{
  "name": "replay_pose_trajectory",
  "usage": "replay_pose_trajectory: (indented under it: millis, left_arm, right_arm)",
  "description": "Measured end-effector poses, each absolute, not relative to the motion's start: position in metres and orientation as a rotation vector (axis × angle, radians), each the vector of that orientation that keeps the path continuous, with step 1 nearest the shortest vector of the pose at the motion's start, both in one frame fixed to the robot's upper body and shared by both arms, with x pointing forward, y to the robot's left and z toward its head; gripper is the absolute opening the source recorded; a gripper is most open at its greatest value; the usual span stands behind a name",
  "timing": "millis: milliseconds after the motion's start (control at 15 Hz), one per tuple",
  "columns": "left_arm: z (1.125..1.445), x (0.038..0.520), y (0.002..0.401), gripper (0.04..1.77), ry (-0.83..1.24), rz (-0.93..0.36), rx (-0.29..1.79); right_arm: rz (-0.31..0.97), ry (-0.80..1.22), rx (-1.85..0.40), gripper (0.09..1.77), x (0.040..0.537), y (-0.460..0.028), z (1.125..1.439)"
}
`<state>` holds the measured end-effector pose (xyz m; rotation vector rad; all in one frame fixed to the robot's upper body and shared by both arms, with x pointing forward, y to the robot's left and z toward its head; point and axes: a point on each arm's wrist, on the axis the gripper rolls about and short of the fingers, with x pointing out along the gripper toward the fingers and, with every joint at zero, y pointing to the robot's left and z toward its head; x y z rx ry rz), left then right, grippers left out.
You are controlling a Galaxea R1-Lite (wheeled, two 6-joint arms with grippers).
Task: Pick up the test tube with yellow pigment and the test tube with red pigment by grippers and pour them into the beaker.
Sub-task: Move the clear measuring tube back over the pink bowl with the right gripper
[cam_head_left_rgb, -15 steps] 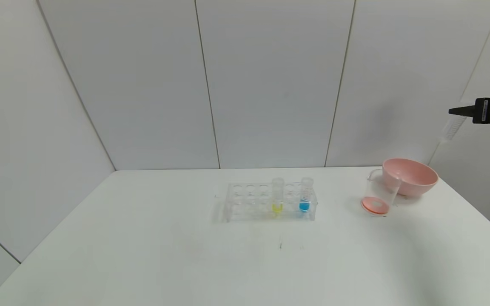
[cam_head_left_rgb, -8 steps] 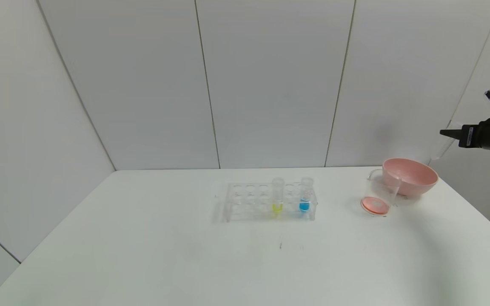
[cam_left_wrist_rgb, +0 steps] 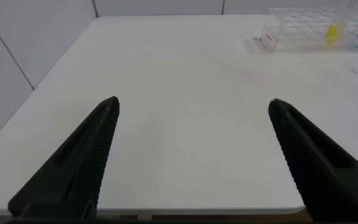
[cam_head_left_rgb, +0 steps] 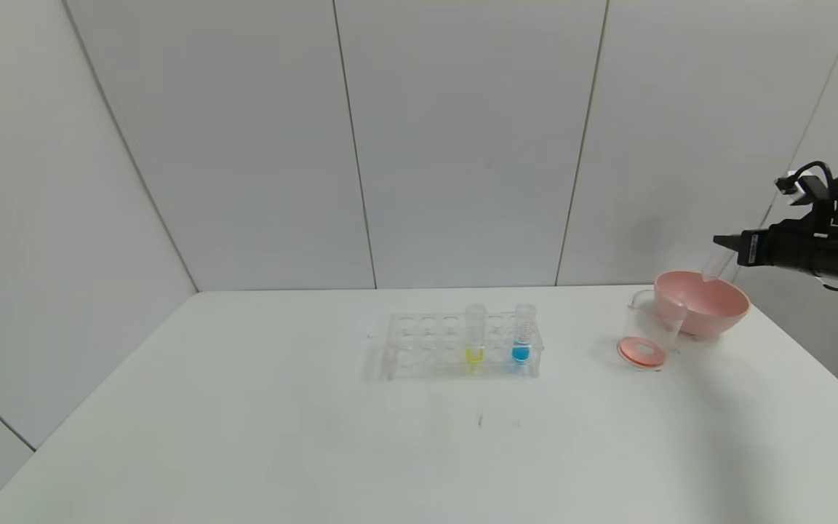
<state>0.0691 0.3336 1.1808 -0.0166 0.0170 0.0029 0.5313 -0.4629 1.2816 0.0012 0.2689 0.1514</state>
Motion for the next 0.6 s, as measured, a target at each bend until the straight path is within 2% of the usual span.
replay_pose_trajectory:
  millis: [600]
  left_arm:
    - [1.181, 0.069, 0.334, 1.72, 0.017, 0.003, -0.017]
  right_arm:
    - [0.145, 0.332, 0.02, 0.5, 0.543, -0.462, 1.251]
